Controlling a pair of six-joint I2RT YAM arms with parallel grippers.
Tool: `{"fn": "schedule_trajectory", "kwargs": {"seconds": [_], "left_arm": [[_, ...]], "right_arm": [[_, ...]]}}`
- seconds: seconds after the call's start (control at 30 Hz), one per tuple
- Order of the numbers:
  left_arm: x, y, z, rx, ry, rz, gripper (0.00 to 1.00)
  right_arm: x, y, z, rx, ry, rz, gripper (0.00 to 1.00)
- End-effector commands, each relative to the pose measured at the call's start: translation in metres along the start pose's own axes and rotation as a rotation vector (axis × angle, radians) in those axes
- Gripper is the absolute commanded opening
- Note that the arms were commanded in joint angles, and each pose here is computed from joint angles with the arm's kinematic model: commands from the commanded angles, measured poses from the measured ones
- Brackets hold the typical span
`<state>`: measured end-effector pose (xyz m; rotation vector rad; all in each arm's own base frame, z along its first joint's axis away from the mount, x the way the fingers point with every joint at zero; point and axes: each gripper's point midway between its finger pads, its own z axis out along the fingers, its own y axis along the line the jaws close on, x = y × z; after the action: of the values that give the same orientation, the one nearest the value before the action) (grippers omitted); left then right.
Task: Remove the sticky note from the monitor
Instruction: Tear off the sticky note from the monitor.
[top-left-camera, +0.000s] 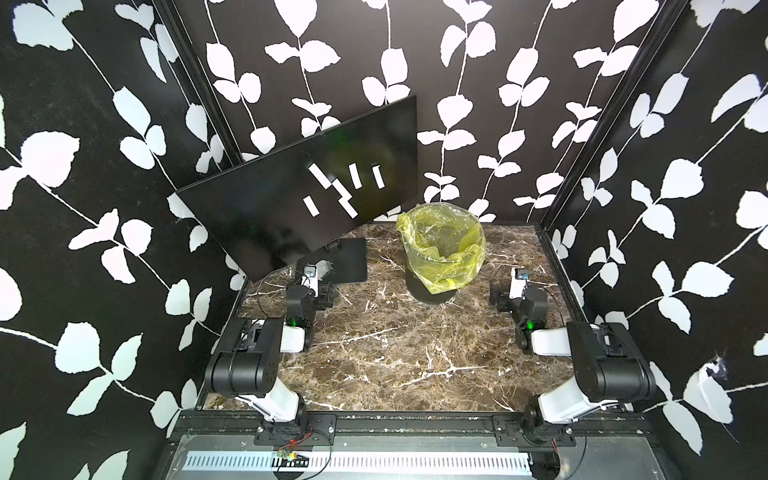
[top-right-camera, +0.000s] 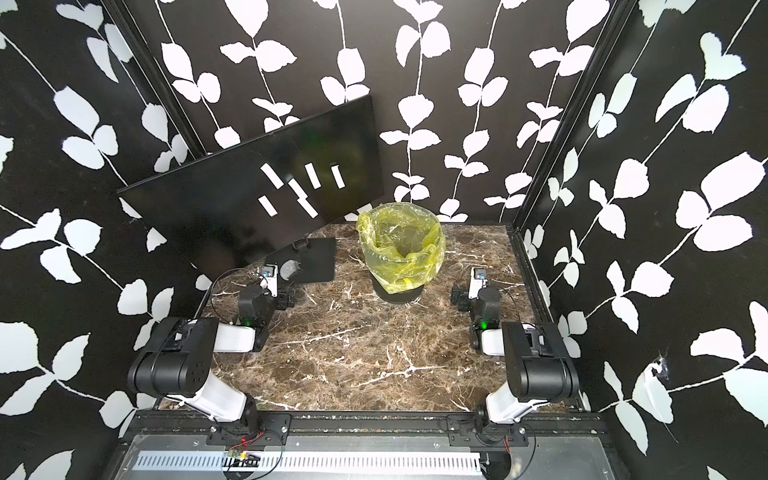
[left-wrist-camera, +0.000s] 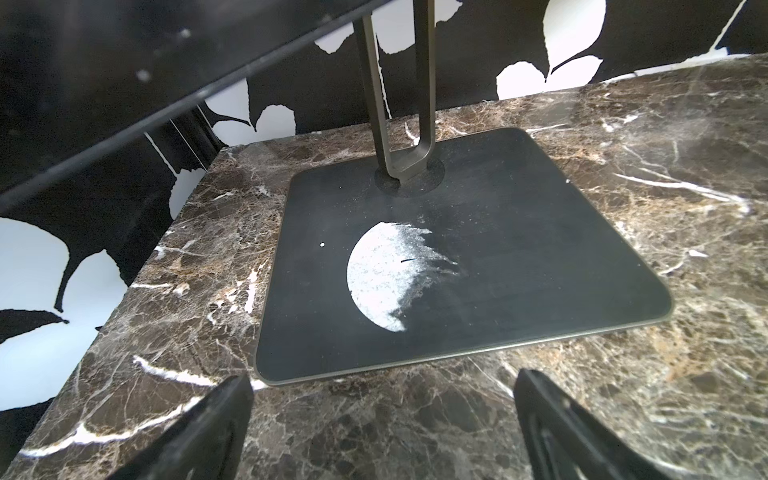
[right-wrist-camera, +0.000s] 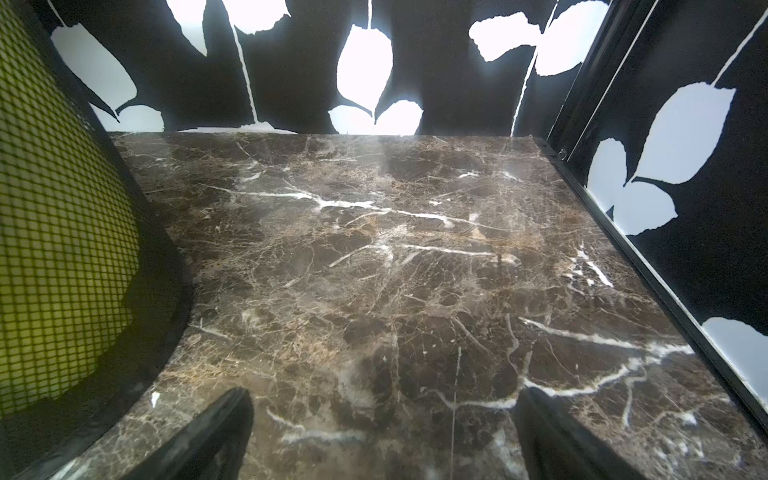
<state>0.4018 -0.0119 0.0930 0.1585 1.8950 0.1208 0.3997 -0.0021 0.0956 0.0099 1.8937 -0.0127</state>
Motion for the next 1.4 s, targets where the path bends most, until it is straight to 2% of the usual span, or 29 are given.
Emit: {"fn": "schedule_trajectory", "kwargs": {"seconds": [0.0, 0.43, 0.5, 0.6, 0.93, 1.07, 1.13, 1.17, 1.27, 1.37], "left_arm": [[-0.006, -0.001, 0.001, 0.021, -0.017, 0.002, 0.99], [-0.008, 0.009, -0.001, -0.032, -0.018, -0.016, 0.99], [-0.013, 0.008, -0.005, -0.028, -0.025, -0.015, 0.99], [-0.029, 0.011, -0.019, -0.037, -0.047, -0.008, 0.99], [-0.066, 0.009, -0.074, -0.018, -0.074, -0.143, 0.99], [-0.084, -0.009, -0.101, 0.025, -0.074, -0.147, 0.99], [-0.09, -0.014, -0.113, 0.041, -0.04, -0.169, 0.99], [-0.108, -0.013, -0.12, 0.047, -0.066, -0.199, 0.99], [-0.122, -0.02, -0.134, 0.075, -0.027, -0.237, 0.99], [-0.155, -0.028, -0.148, 0.13, -0.056, -0.285, 0.99]], "right_arm": [[-0.022, 0.003, -0.001, -0.014, -0.079, -0.005, 0.99], [-0.023, 0.0, -0.002, -0.009, -0.083, 0.008, 1.0], [-0.029, -0.007, -0.008, 0.03, -0.105, 0.029, 0.99], [-0.045, -0.022, -0.032, 0.095, -0.167, 0.068, 1.0], [-0.098, -0.018, -0.098, 0.067, -0.197, 0.014, 0.99], [-0.131, -0.008, -0.132, 0.012, -0.215, 0.022, 0.99], [-0.148, 0.001, -0.146, -0.042, -0.205, 0.038, 0.98], [-0.156, 0.005, -0.152, -0.064, -0.195, 0.06, 0.98], [-0.179, 0.02, -0.165, -0.133, -0.168, 0.118, 0.98], [-0.196, 0.033, -0.173, -0.156, -0.118, 0.145, 0.99]]}}
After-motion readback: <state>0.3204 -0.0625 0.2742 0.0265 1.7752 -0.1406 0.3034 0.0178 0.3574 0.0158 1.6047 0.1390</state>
